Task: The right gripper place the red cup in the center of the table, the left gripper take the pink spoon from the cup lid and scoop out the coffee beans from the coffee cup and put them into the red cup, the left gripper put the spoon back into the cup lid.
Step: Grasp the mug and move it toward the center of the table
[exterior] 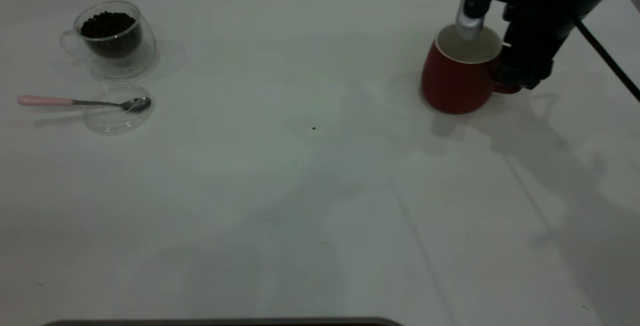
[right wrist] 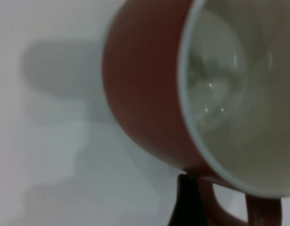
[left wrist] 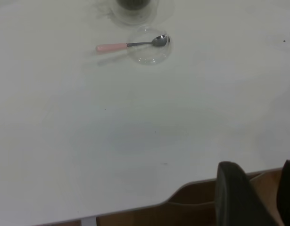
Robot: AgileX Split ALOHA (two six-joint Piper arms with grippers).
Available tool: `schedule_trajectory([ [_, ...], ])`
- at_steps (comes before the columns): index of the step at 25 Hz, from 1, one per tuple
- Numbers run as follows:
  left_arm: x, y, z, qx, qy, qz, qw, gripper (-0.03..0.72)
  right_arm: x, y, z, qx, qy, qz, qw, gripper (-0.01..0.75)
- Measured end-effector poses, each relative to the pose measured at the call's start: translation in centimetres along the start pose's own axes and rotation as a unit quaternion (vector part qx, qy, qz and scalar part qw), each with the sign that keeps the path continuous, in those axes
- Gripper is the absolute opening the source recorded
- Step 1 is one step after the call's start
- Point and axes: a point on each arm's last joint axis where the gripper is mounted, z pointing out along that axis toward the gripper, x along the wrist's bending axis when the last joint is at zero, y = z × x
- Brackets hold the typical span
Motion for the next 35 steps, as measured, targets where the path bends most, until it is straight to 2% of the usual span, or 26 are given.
schedule_trajectory([
  [6, 0.0, 0.0, 0.0, 0.000, 0.000, 0.000, 1.000, 0.277, 1.2, 2.3, 0.0, -0.025, -0.004, -0.022, 0.999, 0.596],
  [16, 0.0, 0.0, 0.0, 0.000, 0.000, 0.001, 1.000, 0.277, 4.7, 7.2, 0.4, -0.093, -0.008, -0.011, 0.996, 0.596],
  [23, 0.0, 0.0, 0.0, 0.000, 0.000, 0.001, 1.000, 0.277, 6.9, 11.0, -0.4, -0.160, -0.013, 0.026, 0.987, 0.595],
  [27, 0.0, 0.0, 0.0, 0.000, 0.000, 0.001, 1.000, 0.277, 7.9, 12.4, -0.8, -0.186, -0.015, 0.022, 0.982, 0.593],
  [31, 0.0, 0.0, 0.0, 0.000, 0.000, 0.001, 1.000, 0.277, 7.7, 12.7, -1.5, -0.186, -0.015, 0.030, 0.982, 0.592],
  [35, 0.0, 0.0, 0.0, 0.000, 0.000, 0.001, 1.000, 0.277, 6.0, 13.2, -5.1, -0.166, -0.013, 0.056, 0.984, 0.591],
])
